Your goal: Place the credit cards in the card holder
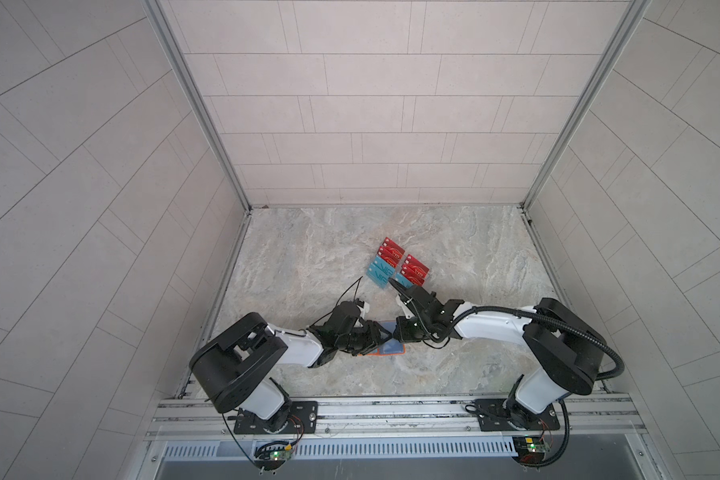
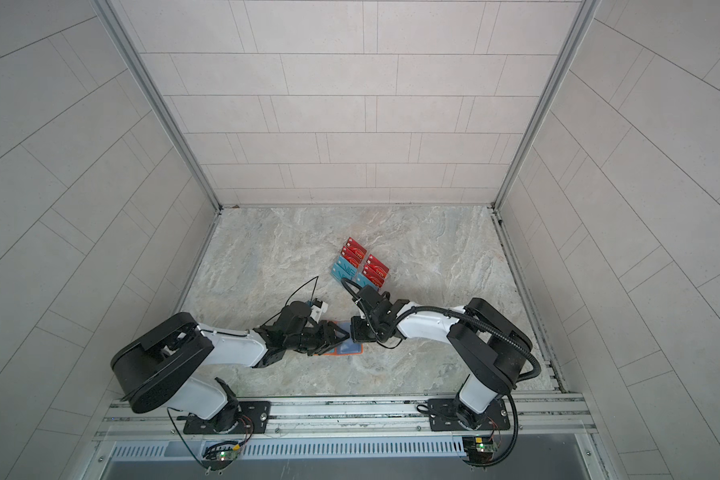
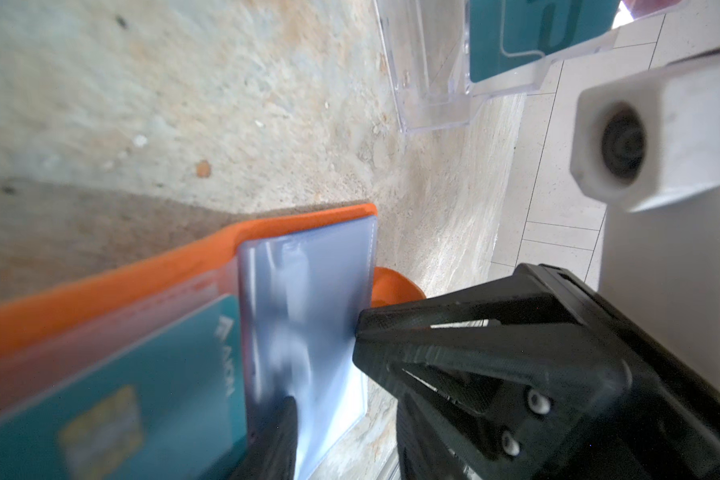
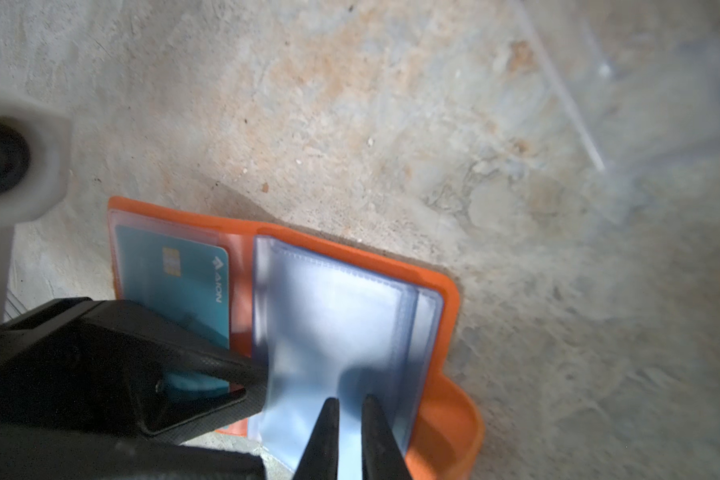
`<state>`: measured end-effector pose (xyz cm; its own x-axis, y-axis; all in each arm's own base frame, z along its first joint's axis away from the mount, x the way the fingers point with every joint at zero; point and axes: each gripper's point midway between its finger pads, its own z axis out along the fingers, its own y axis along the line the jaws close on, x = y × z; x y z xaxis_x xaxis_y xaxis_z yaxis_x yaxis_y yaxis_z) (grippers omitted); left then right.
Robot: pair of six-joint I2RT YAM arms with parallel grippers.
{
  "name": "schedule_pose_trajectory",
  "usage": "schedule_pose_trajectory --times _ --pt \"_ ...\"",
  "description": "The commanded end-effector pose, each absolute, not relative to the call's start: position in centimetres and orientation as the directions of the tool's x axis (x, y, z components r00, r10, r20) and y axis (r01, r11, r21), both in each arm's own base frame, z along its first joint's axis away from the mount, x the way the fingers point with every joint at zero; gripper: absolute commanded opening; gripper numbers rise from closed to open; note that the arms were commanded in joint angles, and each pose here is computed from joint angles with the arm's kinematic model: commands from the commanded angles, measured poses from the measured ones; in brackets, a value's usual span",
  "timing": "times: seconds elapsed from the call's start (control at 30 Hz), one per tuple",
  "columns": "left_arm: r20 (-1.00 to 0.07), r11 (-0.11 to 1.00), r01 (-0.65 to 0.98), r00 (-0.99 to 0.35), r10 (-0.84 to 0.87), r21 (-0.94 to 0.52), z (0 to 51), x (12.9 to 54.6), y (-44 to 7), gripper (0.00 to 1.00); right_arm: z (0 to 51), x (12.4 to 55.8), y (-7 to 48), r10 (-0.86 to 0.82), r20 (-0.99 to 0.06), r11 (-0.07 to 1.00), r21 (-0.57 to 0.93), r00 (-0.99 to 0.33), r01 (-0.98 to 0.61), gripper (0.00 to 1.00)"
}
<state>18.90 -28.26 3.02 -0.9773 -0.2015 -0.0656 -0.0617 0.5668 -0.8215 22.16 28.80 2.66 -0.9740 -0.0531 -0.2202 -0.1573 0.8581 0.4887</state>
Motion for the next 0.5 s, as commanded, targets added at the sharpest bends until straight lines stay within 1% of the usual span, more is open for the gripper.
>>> schedule_pose_trajectory --times 0.0,0.2,0.47 --pt "-0.017 0.615 -0.116 -0.978 -0.206 -0.78 1.2 17.4 -27.0 0.43 0.4 21.3 26.8 -0.056 -0.177 0.909 0.397 -0.983 -0.123 0.15" --pt "-0.025 0.605 -0.107 -0.978 -0.205 -0.789 1.4 17.7 -27.2 0.43 0.4 21.3 26.9 -0.06 -0.178 0.909 0.397 -0.982 -0.127 0.15" --pt "-0.05 0.566 -0.098 -0.969 -0.24 -0.819 2.5 20.1 -27.5 0.44 0.7 21.4 26.9 -0.058 -0.185 0.908 0.398 -0.981 -0.129 0.15"
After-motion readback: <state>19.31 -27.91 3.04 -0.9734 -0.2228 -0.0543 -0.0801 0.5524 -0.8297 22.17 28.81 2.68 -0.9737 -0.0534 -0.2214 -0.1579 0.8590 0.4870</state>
